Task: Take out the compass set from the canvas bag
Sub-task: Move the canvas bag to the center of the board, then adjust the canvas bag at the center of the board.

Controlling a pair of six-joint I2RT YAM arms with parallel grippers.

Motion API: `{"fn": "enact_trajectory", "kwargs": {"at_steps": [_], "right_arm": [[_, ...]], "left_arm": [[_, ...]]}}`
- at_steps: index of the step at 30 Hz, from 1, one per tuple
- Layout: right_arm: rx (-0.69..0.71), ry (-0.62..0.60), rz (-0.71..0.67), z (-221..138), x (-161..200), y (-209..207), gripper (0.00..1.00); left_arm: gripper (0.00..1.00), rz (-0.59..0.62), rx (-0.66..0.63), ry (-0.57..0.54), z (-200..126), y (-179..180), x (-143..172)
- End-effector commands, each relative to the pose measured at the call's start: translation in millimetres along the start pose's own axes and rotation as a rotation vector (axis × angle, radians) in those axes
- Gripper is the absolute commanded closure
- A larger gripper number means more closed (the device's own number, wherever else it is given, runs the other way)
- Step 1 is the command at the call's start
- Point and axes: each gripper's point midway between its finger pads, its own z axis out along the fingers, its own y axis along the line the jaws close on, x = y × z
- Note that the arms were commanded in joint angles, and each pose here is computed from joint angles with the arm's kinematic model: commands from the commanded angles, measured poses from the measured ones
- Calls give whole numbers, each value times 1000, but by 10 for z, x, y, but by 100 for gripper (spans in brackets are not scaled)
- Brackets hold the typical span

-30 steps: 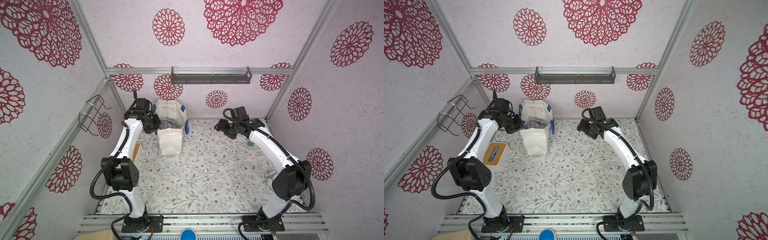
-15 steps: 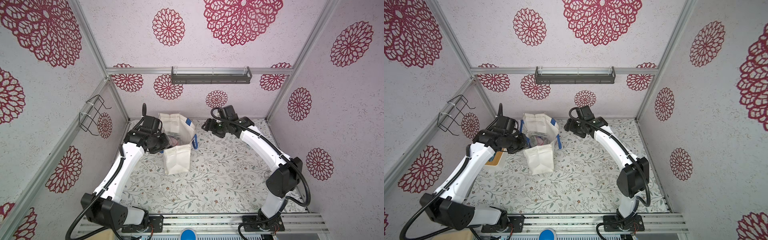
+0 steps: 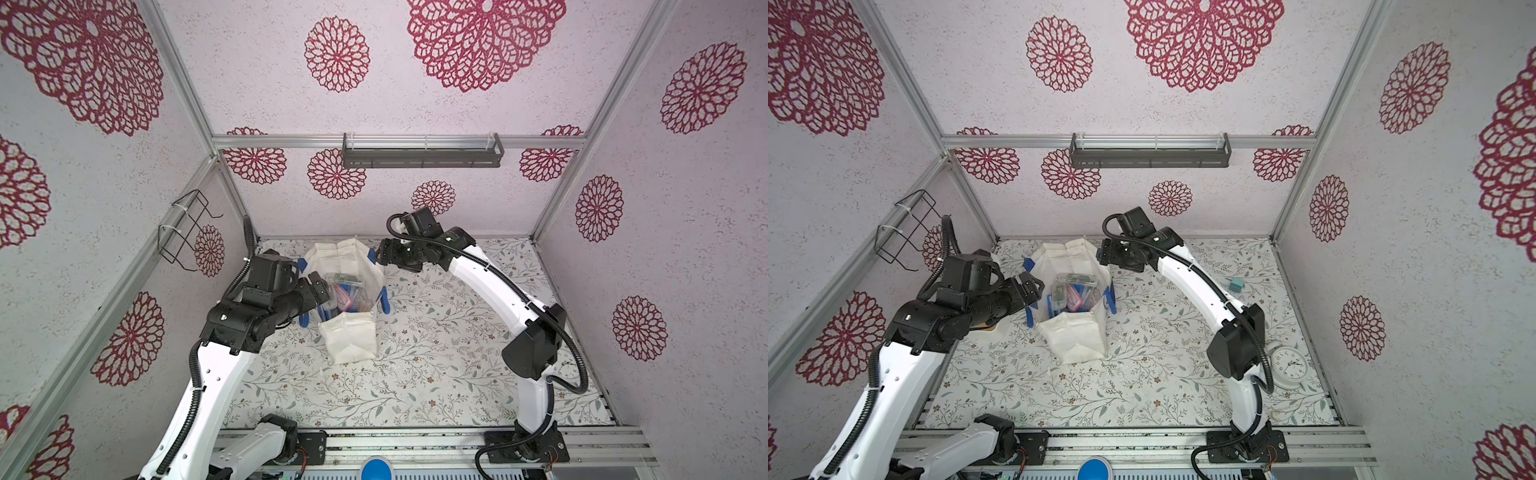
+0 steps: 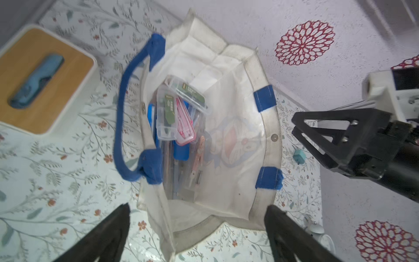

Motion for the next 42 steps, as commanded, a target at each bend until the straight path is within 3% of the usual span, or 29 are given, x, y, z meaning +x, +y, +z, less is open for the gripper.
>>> {"fn": "enact_trajectory", "kwargs": {"at_steps": [1, 9, 14, 20, 36, 40, 42], "right_arm": [[67, 7, -89, -93, -10, -8, 19], [95, 30, -142, 102, -32, -62, 14], [67, 36, -136, 236, -28, -30, 21], [39, 29, -125, 414, -52, -4, 35], [4, 25, -88, 571, -68, 32, 55], [9, 22, -91, 552, -73, 29, 53], [19, 18, -90, 546, -80, 13, 42]], "left_arm": [[3, -42, -23, -102, -60, 100, -318], [1, -352, 72, -137, 115, 444, -539], [15, -346, 66, -135, 194, 504, -556], [35, -352, 34, 74, 623, 599, -244], [43, -361, 41, 206, 1154, 603, -74], [45, -311, 37, 250, 1164, 445, 80], [46, -298, 23, 267, 1172, 422, 179]]}}
